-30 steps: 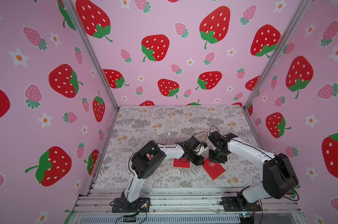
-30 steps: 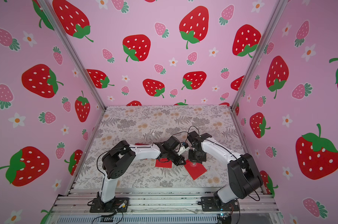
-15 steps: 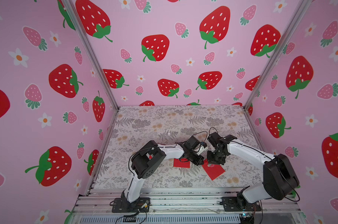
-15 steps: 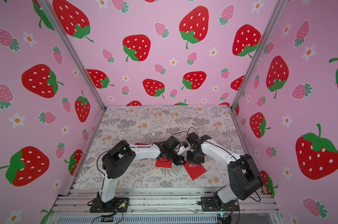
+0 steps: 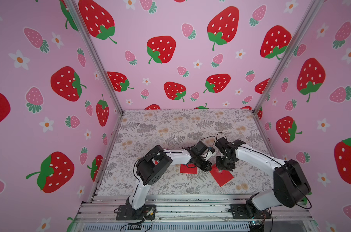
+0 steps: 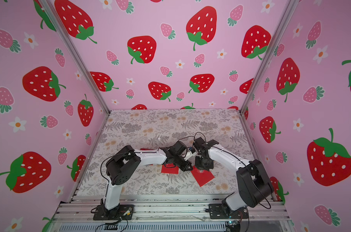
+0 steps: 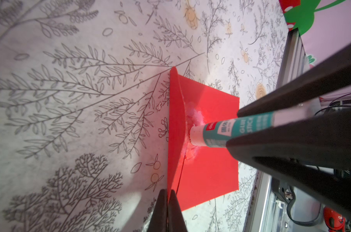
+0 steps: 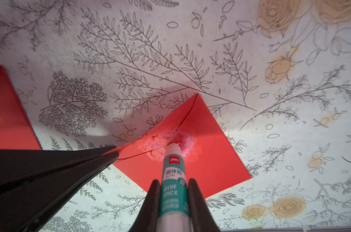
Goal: Seal the envelope with a glue stick
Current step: Apply the envelope at the center of the board.
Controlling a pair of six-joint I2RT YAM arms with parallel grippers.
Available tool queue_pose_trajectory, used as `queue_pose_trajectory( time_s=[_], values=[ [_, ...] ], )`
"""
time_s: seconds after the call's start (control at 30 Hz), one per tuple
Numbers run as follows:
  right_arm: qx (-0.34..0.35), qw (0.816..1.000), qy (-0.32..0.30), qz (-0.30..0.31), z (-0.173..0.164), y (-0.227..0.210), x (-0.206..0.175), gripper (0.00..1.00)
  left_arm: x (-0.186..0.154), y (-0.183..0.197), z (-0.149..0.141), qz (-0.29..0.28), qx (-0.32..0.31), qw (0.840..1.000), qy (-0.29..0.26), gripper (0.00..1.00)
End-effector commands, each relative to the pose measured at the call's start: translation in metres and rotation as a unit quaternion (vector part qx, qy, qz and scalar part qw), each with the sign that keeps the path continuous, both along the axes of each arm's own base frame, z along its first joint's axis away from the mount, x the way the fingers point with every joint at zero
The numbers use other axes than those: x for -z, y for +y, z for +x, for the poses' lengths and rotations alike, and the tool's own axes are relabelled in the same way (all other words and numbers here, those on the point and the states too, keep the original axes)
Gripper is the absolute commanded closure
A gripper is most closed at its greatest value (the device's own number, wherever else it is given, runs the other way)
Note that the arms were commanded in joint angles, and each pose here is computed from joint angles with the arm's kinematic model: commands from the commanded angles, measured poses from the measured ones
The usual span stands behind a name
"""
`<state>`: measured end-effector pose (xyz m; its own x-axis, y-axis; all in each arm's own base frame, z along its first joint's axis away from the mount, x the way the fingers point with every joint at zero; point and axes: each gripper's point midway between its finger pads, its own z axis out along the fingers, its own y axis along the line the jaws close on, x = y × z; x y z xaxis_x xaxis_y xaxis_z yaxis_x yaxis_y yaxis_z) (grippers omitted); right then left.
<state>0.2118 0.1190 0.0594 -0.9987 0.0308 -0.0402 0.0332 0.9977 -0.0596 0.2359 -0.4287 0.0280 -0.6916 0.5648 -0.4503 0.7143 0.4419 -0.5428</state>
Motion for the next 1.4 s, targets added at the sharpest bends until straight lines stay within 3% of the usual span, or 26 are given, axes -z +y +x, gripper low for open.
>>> queue_pose_trajectory(
  time_s=[0.0,0.07,0.23,0.3,0.37,0.5,0.67,0.77,0.87,1.0,1.07,1.23,1.37],
  values=[
    [-0.014,0.994,0.024,0.102,-0.013,0.034,0.002,1.0,0.003,0.0,-0.002,-0.002,0.005,1.0,0.009,1.0],
    [-0.004,0.997,0.018,0.071,-0.012,0.022,0.002,1.0,0.002,0.0,-0.002,-0.002,0.005,1.0,0.008,1.0],
    [0.018,0.992,-0.022,-0.123,-0.001,-0.045,-0.004,1.0,0.003,0.0,-0.002,-0.003,0.005,1.0,0.008,1.0],
    [0.024,0.989,-0.035,-0.139,0.002,-0.051,-0.005,1.0,0.003,0.0,-0.002,-0.003,0.005,1.0,0.008,1.0],
    [0.023,0.992,-0.039,-0.121,0.005,-0.044,-0.003,1.0,0.002,0.0,-0.002,-0.003,0.005,1.0,0.007,1.0],
    [0.002,1.0,-0.017,-0.012,0.001,-0.005,0.006,1.0,0.002,0.0,-0.002,-0.002,0.004,1.0,0.007,1.0],
    [-0.015,0.993,0.005,0.119,-0.01,0.037,0.001,1.0,0.001,0.0,-0.001,-0.003,0.004,1.0,0.006,1.0],
    [-0.007,0.995,0.001,0.098,-0.011,0.027,0.002,1.0,0.001,0.0,-0.002,-0.003,0.004,1.0,0.006,1.0],
    [0.003,0.999,-0.009,0.033,-0.009,0.002,0.006,1.0,0.002,0.0,-0.002,-0.003,0.004,1.0,0.007,1.0],
    [0.031,0.993,-0.047,-0.103,0.001,-0.047,-0.001,1.0,0.002,0.0,-0.002,-0.002,0.004,1.0,0.007,1.0],
    [0.034,0.99,-0.059,-0.124,0.004,-0.053,-0.003,1.0,0.003,0.0,-0.002,-0.003,0.004,1.0,0.009,1.0],
    [0.03,0.994,-0.05,-0.088,0.004,-0.039,0.007,1.0,0.002,0.0,-0.001,-0.002,0.004,1.0,0.007,1.0],
    [-0.003,0.999,-0.009,0.049,-0.007,0.009,0.017,1.0,0.002,0.0,-0.001,-0.002,0.004,1.0,0.008,1.0]
  ],
)
